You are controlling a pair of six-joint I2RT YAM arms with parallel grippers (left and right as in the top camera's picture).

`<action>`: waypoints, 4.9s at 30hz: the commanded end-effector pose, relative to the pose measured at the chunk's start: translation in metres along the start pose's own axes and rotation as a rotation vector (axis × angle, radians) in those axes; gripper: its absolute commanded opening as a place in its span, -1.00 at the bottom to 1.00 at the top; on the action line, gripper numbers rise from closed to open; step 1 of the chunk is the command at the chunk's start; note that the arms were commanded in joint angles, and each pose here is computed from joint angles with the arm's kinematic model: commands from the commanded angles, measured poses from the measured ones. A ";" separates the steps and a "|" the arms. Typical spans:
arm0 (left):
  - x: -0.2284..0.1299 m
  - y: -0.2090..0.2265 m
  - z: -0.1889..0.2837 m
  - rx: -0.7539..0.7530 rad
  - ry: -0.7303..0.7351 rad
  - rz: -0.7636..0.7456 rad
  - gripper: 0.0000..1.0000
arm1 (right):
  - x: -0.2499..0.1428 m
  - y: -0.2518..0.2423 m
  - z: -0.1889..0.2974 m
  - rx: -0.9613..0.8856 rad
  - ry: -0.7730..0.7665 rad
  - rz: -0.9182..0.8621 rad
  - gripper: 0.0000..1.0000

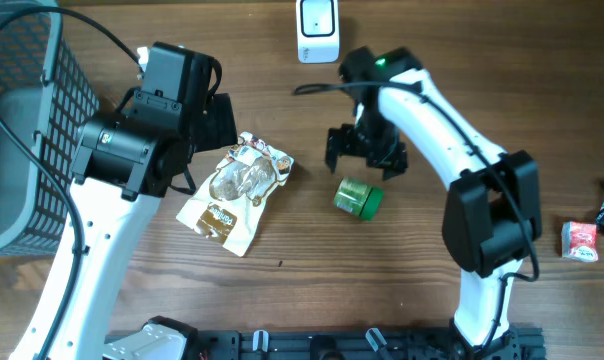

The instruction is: Scan the item barcode

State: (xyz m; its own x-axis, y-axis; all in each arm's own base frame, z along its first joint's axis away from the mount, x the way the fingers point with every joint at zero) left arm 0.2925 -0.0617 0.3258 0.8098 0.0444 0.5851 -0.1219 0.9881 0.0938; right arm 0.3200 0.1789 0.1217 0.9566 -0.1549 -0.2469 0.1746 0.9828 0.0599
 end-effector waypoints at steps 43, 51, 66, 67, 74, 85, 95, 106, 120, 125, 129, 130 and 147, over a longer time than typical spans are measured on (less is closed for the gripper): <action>-0.004 0.014 -0.002 0.101 0.017 -0.028 1.00 | 0.009 -0.010 0.051 -0.122 -0.205 -0.129 -0.33; -0.003 0.016 -0.002 0.118 0.011 -0.029 1.00 | -0.011 -0.038 0.056 -0.192 -0.141 -0.350 -0.91; 0.004 0.016 -0.002 0.128 -0.031 -0.014 1.00 | -0.027 -0.045 -0.057 -0.114 0.062 -0.342 -0.91; 0.004 0.016 -0.002 0.128 -0.031 -0.014 1.00 | -0.024 -0.044 -0.058 -0.105 0.052 -0.339 -0.91; 0.004 0.016 -0.002 0.128 -0.031 -0.015 1.00 | -0.007 -0.045 -0.062 -0.115 -0.057 -0.314 -0.91; 0.004 0.016 -0.002 0.128 -0.031 -0.014 1.00 | 0.017 -0.020 -0.061 0.031 -0.148 -0.020 -0.91; 0.004 0.016 -0.002 0.128 -0.031 -0.014 1.00 | 0.042 -0.028 -0.047 0.057 -0.228 -0.047 0.04; 0.006 0.016 -0.002 0.125 -0.037 -0.008 1.00 | 0.045 -0.029 0.046 0.043 -0.245 -0.045 1.00; 0.043 0.059 0.006 0.075 -0.196 0.056 1.00 | -0.003 -0.002 0.026 -0.091 -0.161 0.005 1.00; 0.039 0.080 0.001 0.081 -0.161 0.114 1.00 | -0.016 -0.002 0.012 -0.136 -0.134 -0.101 1.00; 0.035 0.087 0.000 0.096 -0.138 0.130 1.00 | -0.025 -0.009 0.011 -0.169 -0.095 -0.186 1.00; 0.035 0.086 0.000 0.092 -0.138 0.131 1.00 | -0.027 -0.011 0.011 -0.176 -0.084 -0.180 1.00; 0.034 0.085 -0.001 0.082 -0.131 0.129 1.00 | -0.021 0.003 -0.023 -0.128 -0.126 -0.165 1.00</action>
State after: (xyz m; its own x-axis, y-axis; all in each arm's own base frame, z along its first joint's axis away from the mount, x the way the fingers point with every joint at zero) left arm 0.3149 0.0232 0.3498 0.7063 0.1507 0.6917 -0.2794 0.9571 0.0768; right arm 0.2949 0.1884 0.1069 0.9446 -0.2993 -0.1346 0.2895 0.9531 -0.0880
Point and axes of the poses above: each gripper's point midway between its finger pads, its own z axis back along the fingers, its own y axis along the line the jaws close on, x = y × z, the point moved 5 cm from there along z, back along the fingers, and after that the axes turned 5 degrees about -z, right-handed, at the moved point
